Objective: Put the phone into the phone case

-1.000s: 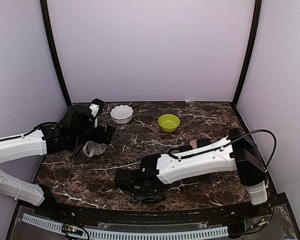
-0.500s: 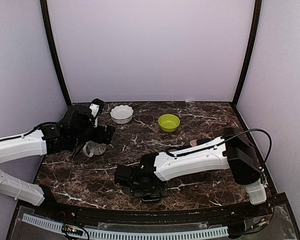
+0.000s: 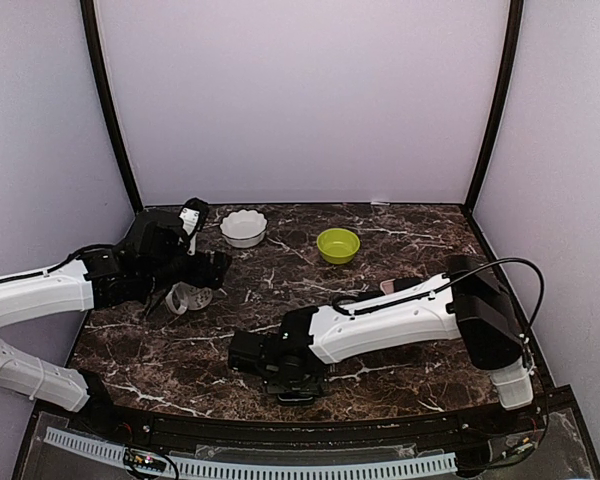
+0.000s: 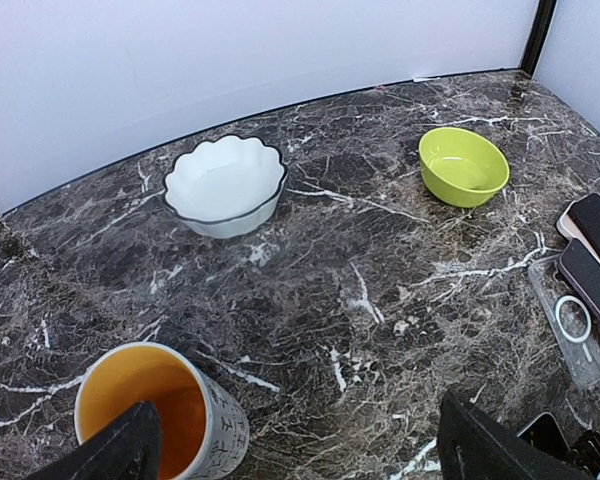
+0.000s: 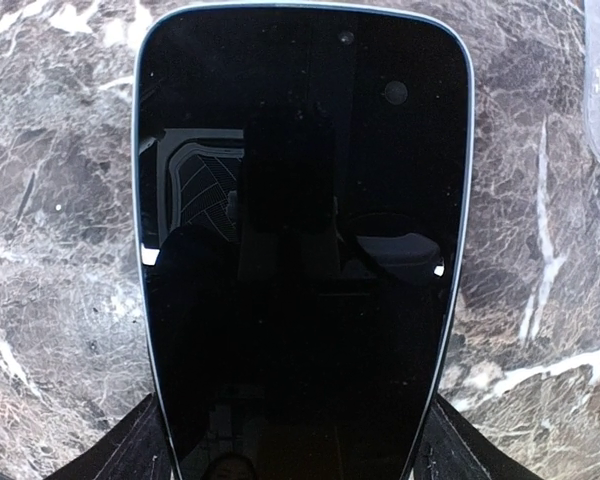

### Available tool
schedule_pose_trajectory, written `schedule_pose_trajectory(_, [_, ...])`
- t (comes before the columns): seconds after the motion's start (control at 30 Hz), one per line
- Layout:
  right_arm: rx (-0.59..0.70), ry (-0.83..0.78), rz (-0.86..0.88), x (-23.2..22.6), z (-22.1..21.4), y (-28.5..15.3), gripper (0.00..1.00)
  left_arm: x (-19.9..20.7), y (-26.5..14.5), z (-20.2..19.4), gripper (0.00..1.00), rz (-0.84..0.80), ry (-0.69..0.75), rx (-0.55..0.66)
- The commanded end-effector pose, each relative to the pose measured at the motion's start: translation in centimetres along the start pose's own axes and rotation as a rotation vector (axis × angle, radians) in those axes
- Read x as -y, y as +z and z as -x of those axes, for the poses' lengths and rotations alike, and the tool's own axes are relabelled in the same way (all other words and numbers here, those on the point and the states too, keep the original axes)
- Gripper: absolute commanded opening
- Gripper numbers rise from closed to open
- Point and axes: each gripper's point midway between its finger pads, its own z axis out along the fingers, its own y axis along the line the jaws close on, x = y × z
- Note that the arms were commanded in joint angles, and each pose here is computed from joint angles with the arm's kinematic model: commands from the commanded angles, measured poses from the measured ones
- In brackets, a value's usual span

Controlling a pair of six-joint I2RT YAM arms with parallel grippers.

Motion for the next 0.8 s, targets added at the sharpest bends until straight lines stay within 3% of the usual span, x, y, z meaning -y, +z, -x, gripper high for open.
schedule_pose_trajectory(0.0, [0.131, -0.048, 0.045, -0.4, 1.9, -2.1, 0.33, 1.2, -0.3, 0.0, 0.98, -0.068, -0.003, 0.015])
schedule_pose_trajectory(0.17, [0.386, -0.058, 0.139, -0.9, 5.7, -6.7, 0.25, 5.0, -1.6, 0.6, 0.98, -0.308, 0.005, 0.031])
schedule_pose_trajectory(0.43, [0.745, -0.132, 0.206, 0.1, 11.1, -13.2, 0.24, 9.3, -5.7, 3.4, 0.95, -0.623, -0.056, 0.13])
schedule_pose_trajectory(0.6, [0.902, -0.202, 0.269, -0.3, 13.0, -17.1, 0.25, 12.0, -9.0, 5.7, 0.9, -0.85, -0.186, 0.184])
schedule_pose_trajectory(0.77, [0.989, -0.242, 0.305, 0.5, 14.5, -19.6, 0.25, 13.0, -10.9, 6.4, 0.93, -0.879, -0.181, 0.286])
